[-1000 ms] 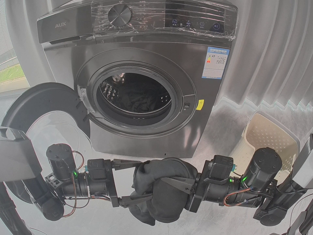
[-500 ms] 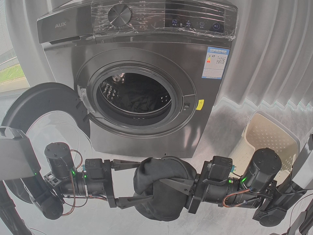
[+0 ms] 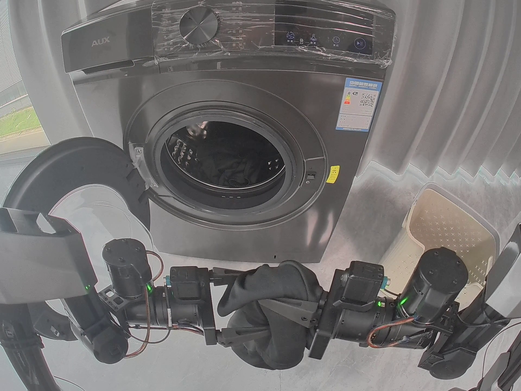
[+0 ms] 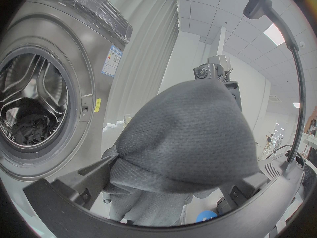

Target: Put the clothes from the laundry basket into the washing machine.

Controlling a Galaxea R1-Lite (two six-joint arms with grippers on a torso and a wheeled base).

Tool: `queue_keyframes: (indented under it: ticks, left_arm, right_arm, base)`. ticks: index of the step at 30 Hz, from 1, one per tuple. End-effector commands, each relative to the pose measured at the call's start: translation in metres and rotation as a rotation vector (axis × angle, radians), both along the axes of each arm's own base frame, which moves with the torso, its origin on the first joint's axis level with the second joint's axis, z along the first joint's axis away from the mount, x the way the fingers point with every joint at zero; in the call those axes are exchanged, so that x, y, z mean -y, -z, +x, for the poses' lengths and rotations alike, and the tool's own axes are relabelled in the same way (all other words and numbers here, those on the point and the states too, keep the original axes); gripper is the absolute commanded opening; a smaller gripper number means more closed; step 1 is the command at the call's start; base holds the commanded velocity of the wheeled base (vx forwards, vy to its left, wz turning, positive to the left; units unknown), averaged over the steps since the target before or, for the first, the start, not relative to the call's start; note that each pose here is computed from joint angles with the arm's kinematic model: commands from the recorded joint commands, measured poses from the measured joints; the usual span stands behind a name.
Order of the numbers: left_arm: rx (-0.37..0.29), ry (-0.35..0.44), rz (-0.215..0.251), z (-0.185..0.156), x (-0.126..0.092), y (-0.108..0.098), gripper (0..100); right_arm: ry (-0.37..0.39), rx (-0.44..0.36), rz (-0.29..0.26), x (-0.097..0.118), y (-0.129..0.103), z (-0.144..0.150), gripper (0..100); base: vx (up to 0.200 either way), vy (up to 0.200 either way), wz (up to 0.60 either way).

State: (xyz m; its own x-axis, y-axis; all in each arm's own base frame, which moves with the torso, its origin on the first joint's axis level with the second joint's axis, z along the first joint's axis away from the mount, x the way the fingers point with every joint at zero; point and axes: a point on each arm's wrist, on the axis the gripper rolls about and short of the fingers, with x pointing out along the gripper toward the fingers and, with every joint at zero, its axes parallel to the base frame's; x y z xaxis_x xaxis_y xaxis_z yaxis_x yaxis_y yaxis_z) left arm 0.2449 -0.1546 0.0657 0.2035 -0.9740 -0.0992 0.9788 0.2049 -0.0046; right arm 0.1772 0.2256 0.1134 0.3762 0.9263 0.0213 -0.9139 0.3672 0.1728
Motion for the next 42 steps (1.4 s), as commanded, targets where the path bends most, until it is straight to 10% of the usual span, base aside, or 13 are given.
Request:
queue_keyframes:
  ticks: [1, 7, 8, 42]
  left_arm:
    - [-0.013, 0.02, 0.007, 0.0, 0.007, 0.006, 100]
    - [-0.002, 0.022, -0.006, 0.004, 0.009, 0.003, 100]
    - [0.002, 0.021, -0.008, 0.004, 0.009, 0.002, 0]
    - [0.074, -0.05, -0.034, -0.026, -0.015, -0.033, 0]
  right_arm:
    - [-0.002, 0.002, 0.003, -0.001, 0.0, 0.0, 0]
    - [-0.002, 0.002, 0.003, -0.002, 0.0, 0.001, 0]
    - [-0.002, -0.001, 0.003, -0.002, 0.0, 0.001, 0]
    - [0.169, -0.013, 0.021, 0.01, 0.0, 0.023, 0]
  base:
    - [0.0, 0.0, 0.0]
    - [0.0, 0.0, 0.0]
    - [0.0, 0.0, 0.0]
    - [0.0, 0.0, 0.0]
